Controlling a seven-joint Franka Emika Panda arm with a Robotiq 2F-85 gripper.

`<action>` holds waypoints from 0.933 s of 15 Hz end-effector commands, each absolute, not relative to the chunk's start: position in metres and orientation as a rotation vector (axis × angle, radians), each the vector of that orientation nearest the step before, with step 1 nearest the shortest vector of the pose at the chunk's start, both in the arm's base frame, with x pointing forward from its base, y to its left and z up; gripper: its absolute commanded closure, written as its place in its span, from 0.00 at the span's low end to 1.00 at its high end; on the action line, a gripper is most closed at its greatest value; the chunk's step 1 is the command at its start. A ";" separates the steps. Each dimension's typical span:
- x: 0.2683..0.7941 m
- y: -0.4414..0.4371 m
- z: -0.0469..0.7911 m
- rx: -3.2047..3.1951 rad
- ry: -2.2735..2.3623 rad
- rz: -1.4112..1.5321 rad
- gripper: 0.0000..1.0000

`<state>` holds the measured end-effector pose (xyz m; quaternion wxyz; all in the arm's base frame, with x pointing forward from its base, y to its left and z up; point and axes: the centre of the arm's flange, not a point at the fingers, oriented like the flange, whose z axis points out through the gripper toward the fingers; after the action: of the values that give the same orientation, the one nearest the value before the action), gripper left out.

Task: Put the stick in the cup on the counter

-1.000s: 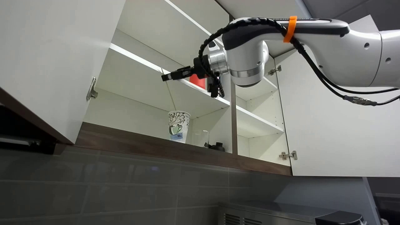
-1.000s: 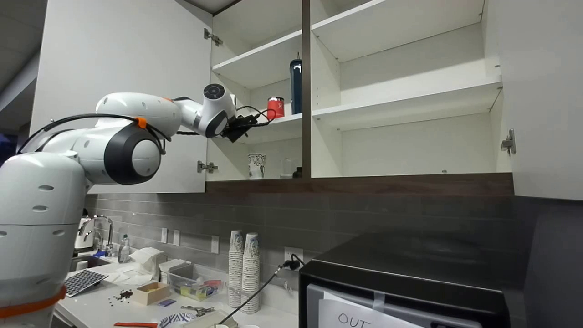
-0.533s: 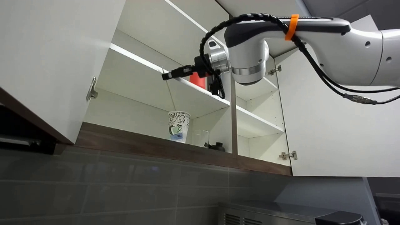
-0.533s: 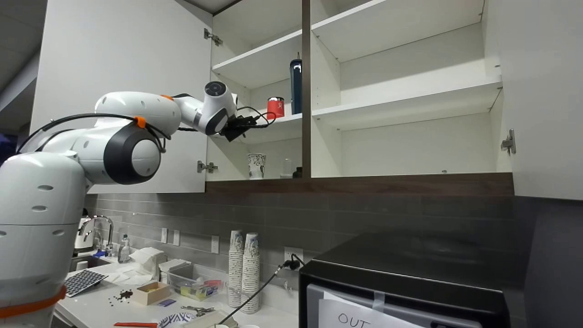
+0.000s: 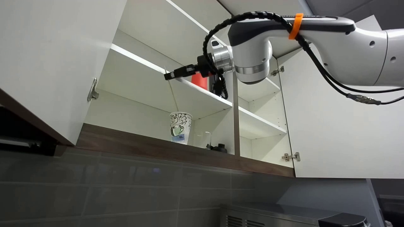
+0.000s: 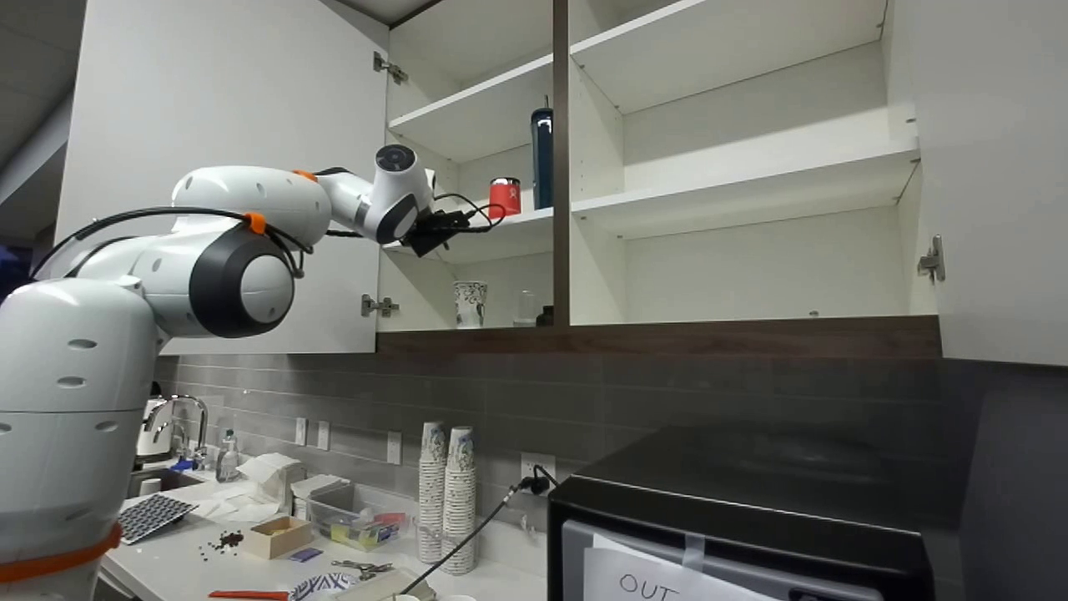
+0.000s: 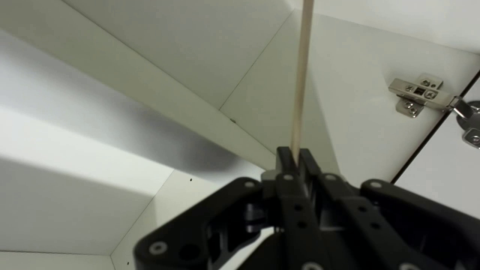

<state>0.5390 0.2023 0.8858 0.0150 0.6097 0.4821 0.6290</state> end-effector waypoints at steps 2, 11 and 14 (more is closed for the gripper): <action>0.530 0.202 0.897 1.876 1.539 1.938 0.98; 0.515 0.213 0.899 1.788 1.685 1.847 0.98; 0.511 0.215 0.904 1.694 1.690 1.863 0.98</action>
<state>0.5167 0.2149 0.8996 0.0354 0.5803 0.5415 0.6073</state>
